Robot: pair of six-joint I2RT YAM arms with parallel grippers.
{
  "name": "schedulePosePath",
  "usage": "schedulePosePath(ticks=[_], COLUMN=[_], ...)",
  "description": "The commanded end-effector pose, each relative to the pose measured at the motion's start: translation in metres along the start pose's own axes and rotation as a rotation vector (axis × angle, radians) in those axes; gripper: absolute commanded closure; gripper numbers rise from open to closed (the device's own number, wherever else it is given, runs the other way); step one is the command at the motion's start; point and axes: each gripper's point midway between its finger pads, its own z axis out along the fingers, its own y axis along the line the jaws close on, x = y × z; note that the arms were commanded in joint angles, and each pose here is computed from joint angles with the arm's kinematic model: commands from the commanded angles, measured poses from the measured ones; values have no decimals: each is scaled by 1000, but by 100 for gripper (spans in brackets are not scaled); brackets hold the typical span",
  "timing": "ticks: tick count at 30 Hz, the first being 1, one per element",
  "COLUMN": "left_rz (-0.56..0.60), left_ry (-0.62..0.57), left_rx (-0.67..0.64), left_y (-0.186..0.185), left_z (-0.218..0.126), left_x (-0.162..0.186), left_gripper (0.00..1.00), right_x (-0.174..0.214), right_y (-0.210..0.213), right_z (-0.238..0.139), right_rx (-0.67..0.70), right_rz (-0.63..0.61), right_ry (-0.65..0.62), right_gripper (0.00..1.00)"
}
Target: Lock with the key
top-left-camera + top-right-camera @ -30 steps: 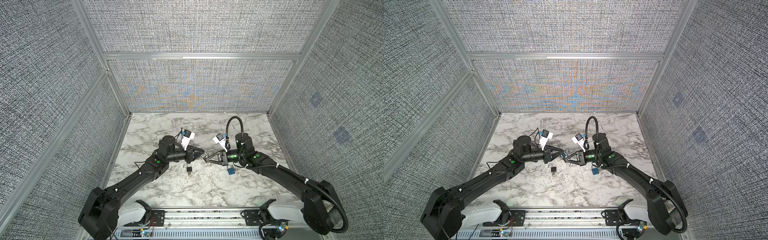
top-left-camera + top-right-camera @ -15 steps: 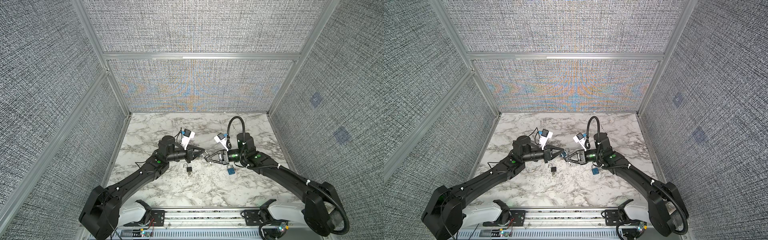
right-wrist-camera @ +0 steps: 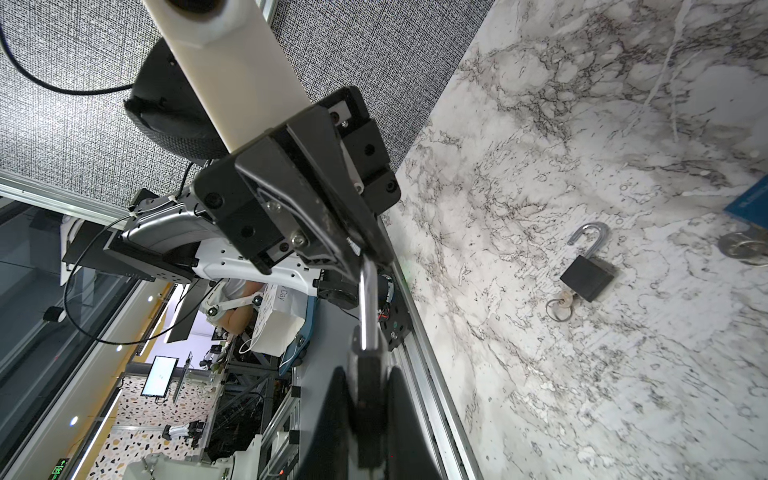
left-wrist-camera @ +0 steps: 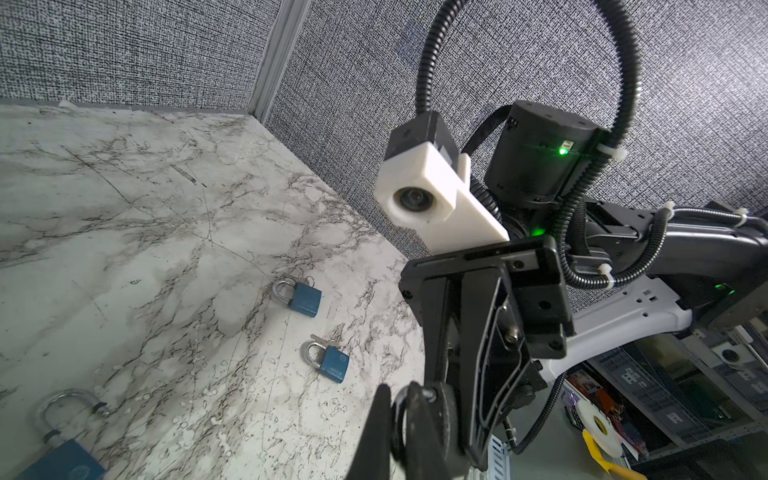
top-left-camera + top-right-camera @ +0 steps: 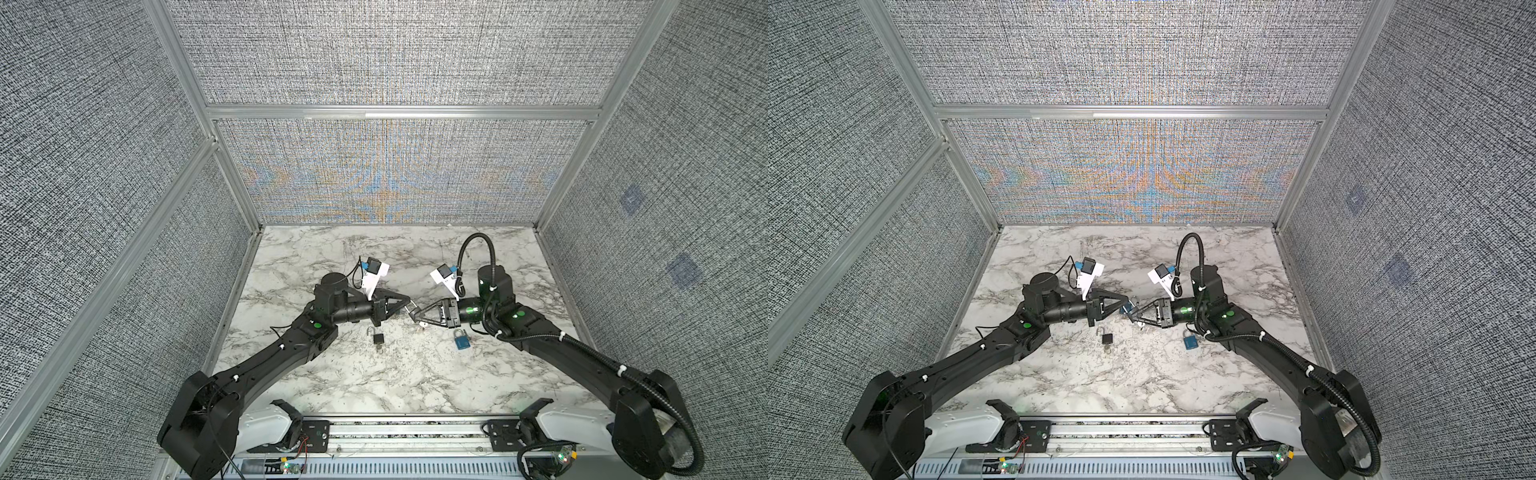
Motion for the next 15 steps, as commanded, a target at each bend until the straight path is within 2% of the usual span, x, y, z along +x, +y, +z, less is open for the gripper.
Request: schedulePosePath(ticks=[1,15], left_rz=[-79,-99], left_ry=[67,66], left_rx=[-26,-18], left_y=[9,5], left_z=[-1,-7], left_x=[23,31], left_gripper=[100,100], right_x=[-22,-38], right_y=[27,19], right_z=[-2,3], right_rx=[-82,-45], right_rz=[-160,-169], right_ry=[-58,-98], right_gripper=[100,100])
